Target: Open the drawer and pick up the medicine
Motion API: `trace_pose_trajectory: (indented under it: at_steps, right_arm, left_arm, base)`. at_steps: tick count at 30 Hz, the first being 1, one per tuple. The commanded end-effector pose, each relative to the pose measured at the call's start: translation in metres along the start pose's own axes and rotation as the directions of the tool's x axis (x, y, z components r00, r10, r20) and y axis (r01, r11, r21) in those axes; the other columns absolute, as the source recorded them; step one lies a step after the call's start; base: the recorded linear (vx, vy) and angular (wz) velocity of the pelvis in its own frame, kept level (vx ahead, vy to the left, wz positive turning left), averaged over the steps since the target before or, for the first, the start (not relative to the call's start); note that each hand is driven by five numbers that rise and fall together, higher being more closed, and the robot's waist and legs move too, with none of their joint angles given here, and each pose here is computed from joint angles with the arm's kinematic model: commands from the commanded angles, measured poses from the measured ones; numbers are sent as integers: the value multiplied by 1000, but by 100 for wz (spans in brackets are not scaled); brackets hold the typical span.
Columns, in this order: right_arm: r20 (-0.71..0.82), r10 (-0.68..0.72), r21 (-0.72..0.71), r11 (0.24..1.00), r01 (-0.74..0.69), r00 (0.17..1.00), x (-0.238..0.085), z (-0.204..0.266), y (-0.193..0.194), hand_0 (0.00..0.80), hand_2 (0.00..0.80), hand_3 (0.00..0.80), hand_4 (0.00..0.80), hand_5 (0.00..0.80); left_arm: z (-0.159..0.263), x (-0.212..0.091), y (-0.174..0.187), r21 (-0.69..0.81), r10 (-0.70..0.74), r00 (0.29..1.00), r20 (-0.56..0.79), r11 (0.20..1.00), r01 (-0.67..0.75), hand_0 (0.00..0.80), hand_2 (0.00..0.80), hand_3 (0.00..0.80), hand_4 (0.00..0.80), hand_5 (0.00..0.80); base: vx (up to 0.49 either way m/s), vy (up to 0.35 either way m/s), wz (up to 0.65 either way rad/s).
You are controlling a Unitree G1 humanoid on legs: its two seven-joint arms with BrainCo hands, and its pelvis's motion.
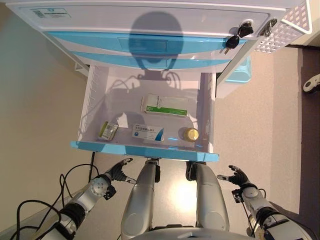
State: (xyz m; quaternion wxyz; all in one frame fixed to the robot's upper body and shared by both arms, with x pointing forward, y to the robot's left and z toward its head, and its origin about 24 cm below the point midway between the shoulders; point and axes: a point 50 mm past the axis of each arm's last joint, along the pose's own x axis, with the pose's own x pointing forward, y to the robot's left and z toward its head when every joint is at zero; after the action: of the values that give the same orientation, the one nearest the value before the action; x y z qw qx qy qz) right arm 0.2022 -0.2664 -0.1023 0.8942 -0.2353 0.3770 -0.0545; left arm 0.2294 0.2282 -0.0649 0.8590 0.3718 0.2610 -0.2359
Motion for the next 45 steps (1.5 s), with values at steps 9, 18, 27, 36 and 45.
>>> trace_pose_trajectory:
  at_steps: [9,18,27,36,45]
  right_arm:
    - [6,19,-90,996,-19,1000,-1,-3,-16,0,0,0,0,0]
    - [-14,30,-100,995,-31,999,-2,-7,-17,0,0,0,0,0]
    - [-24,39,-111,993,-42,999,-3,-10,-19,0,0,0,0,0]
    - [-41,45,-119,992,-49,998,-4,-14,-20,0,0,0,0,0]
    - [-44,57,-127,990,-62,997,-4,-14,-19,0,0,0,0,0]
  left_arm:
    - [13,-6,24,-5,-94,994,57,995,95,0,0,0,0,0]
    - [36,-11,72,26,14,992,129,999,-18,0,0,0,0,0]
    - [49,-17,119,37,165,976,140,984,-172,0,0,0,0,0]
    - [73,-23,164,70,278,947,163,954,-292,0,0,0,0,0]
    - [93,-21,187,15,359,916,178,930,-368,0,0,0,0,0]
  base:
    - [-3,9,-6]
    - [0,0,0]
    - [0,10,-5]
    - [1,11,-5]
    - [25,-3,-4]
